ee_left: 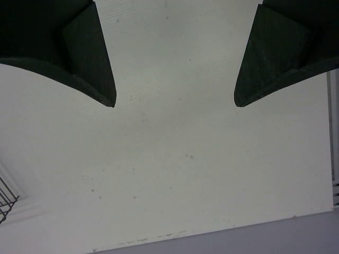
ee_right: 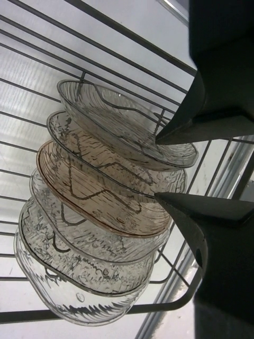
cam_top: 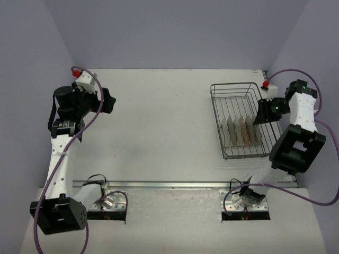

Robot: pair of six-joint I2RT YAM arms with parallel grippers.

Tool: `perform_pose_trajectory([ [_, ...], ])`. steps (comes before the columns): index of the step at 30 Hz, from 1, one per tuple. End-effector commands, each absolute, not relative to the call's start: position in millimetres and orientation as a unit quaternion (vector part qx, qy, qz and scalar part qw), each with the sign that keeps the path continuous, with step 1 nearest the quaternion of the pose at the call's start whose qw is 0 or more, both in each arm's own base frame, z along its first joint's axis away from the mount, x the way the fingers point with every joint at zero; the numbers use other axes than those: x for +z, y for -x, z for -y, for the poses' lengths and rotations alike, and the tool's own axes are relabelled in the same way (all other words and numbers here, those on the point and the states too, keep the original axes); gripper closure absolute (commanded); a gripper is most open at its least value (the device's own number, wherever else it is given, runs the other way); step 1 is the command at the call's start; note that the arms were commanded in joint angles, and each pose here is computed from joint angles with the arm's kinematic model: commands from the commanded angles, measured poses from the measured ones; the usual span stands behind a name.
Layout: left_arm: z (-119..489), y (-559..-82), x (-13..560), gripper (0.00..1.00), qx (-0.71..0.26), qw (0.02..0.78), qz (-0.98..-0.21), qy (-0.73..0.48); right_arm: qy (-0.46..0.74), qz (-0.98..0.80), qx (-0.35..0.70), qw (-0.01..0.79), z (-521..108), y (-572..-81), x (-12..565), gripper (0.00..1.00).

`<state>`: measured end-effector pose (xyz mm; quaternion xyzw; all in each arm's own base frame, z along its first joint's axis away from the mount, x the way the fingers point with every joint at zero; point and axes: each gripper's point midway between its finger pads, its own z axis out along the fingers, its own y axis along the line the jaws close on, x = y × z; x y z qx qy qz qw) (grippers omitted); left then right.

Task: Unload the plates from the dish rack

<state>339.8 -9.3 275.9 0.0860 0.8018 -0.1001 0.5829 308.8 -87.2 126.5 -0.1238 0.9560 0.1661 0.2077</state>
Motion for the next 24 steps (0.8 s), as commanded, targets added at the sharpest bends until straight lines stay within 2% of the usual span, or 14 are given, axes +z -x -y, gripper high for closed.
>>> perform_pose_trajectory([
  [1,12,-340,301,0.08,-0.097,0.612,-0.779,-0.096,0.131,-0.956,0.169,0.199,89,-303,116,0.62],
  [7,12,-340,301,0.08,-0.095,0.613,-0.779,-0.095,0.125,-0.957,0.185,0.184,86,-295,102,0.64],
  [10,12,-339,300,0.07,-0.095,0.612,-0.779,-0.094,0.122,-0.957,0.194,0.179,84,-293,99,0.77],
  [12,12,-339,300,0.07,-0.095,0.613,-0.779,-0.094,0.121,-0.956,0.198,0.18,83,-293,103,0.95],
  [13,12,-339,300,0.07,-0.095,0.613,-0.778,-0.094,0.119,-0.955,0.2,0.182,82,-294,106,1.0],
  [24,14,-336,301,0.06,-0.099,0.616,-0.775,-0.095,0.123,-0.92,0.284,0.24,60,-307,196,1.0],
])
